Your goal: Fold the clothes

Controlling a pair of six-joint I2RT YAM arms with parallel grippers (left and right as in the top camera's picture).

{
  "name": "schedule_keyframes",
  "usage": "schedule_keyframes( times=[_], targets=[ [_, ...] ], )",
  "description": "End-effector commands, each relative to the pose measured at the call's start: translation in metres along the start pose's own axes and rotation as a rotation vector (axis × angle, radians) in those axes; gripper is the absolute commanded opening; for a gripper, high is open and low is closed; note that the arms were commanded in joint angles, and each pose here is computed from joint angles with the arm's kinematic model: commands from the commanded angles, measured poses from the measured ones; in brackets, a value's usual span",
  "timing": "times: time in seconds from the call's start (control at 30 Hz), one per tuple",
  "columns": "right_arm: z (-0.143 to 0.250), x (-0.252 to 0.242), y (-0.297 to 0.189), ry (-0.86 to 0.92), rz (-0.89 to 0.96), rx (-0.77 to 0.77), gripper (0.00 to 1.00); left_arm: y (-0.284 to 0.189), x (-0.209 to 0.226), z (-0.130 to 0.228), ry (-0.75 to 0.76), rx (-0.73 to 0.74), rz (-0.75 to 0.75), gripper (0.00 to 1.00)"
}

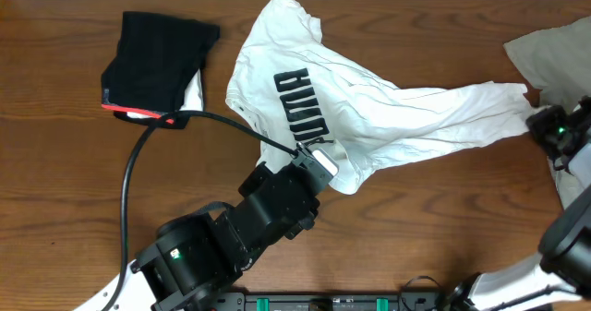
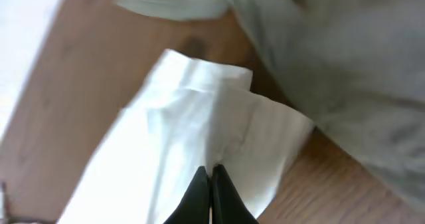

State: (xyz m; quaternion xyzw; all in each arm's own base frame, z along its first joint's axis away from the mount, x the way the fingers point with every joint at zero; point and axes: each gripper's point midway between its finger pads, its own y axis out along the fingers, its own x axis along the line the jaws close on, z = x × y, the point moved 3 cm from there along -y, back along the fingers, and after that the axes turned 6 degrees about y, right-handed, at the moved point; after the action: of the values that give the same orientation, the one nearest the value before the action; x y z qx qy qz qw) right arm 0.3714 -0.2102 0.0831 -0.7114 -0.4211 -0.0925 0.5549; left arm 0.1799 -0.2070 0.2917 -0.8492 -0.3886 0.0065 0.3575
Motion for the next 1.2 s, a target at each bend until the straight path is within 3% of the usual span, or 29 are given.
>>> schedule_keyframes(
  times=[0.0,0.47,0.77,1.17],
  targets=[
    [-0.012,0.025,-0.034,-0.058,-0.041,-0.062,0.01,-0.008,0.013,-0.009,-0.025,-0.039,-0.061,0.06],
    [0.004,0.082,-0.155,-0.13,-0.118,-0.143,0.01,-0.07,0.071,-0.031,-0.145,-0.22,-0.315,0.06],
    [0.015,0.133,-0.24,-0.276,-0.134,-0.078,0.01,-0.116,0.106,-0.039,-0.246,-0.315,-0.408,0.06],
    [0.022,0.188,-0.359,-0.378,-0.169,-0.174,0.01,-0.205,0.147,-0.062,-0.424,-0.488,-0.491,0.06]
  ],
)
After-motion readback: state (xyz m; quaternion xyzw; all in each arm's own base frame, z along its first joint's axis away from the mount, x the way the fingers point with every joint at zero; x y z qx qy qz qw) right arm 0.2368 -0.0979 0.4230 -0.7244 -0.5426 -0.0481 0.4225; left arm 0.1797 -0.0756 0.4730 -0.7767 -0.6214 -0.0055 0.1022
